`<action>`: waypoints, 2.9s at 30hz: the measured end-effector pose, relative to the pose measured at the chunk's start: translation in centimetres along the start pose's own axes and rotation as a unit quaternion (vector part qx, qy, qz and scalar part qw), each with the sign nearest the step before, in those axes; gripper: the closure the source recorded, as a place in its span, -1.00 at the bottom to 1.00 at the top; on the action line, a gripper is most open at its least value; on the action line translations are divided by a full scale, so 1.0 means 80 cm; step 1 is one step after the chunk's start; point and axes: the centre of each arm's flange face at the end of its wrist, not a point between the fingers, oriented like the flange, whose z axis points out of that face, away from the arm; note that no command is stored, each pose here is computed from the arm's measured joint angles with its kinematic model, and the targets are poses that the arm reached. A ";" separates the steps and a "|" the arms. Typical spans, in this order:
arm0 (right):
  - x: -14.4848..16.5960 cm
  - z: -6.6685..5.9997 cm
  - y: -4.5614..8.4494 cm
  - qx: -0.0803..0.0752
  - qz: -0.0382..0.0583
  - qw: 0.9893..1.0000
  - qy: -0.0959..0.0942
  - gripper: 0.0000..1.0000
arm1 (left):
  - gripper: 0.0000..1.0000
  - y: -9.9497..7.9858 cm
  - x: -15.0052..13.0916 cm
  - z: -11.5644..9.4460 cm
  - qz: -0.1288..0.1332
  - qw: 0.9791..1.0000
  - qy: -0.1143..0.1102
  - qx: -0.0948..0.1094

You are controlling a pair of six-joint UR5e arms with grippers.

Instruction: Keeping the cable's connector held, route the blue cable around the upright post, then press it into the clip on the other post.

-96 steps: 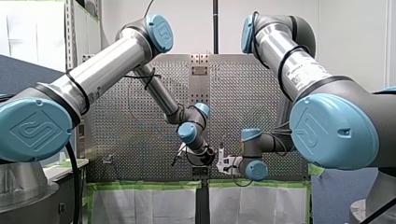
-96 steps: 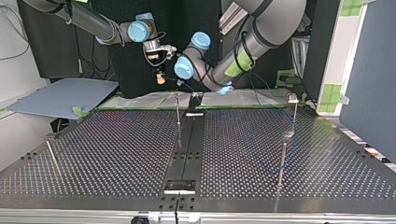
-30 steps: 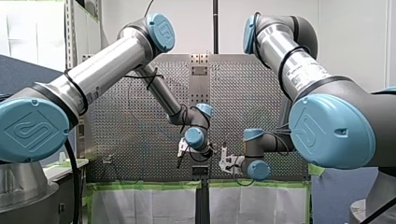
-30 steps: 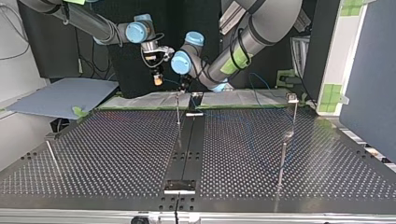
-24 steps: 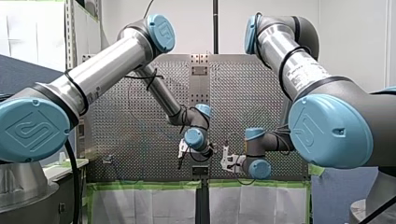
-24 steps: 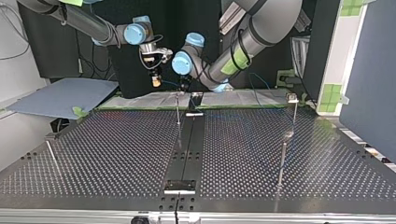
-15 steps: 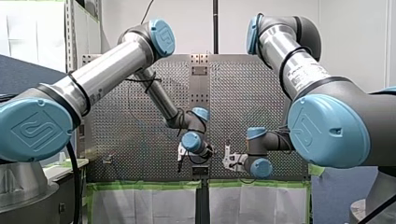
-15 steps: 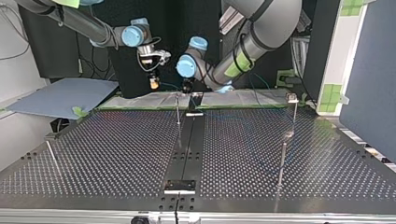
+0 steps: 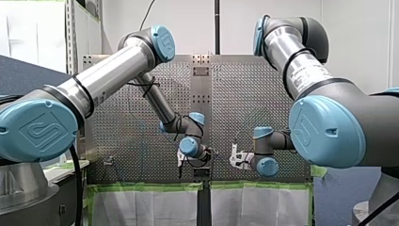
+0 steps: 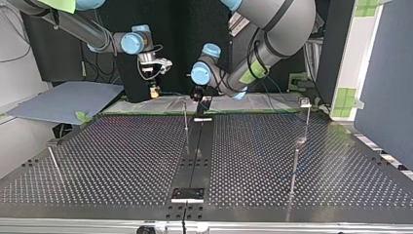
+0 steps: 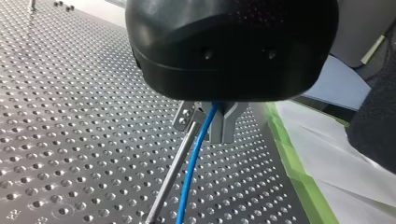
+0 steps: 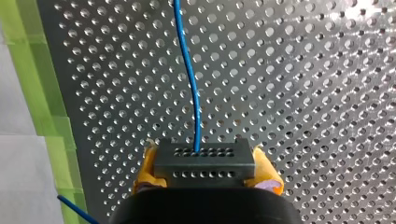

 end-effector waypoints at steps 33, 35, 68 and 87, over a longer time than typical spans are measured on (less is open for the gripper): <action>-0.017 0.027 0.061 -0.013 -0.017 0.999 -0.027 1.00 | 0.97 0.005 -0.009 0.013 -0.032 0.999 -0.029 0.019; -0.014 0.032 0.062 -0.013 -0.021 0.999 -0.026 1.00 | 0.97 0.004 -0.010 0.014 -0.036 0.999 -0.030 0.025; -0.002 0.051 0.060 -0.007 -0.039 0.999 -0.028 1.00 | 0.97 0.014 0.029 0.022 -0.013 0.999 -0.011 0.038; 0.032 0.059 0.060 0.002 -0.045 0.999 -0.007 1.00 | 0.97 0.012 0.020 0.022 0.014 0.999 -0.016 0.043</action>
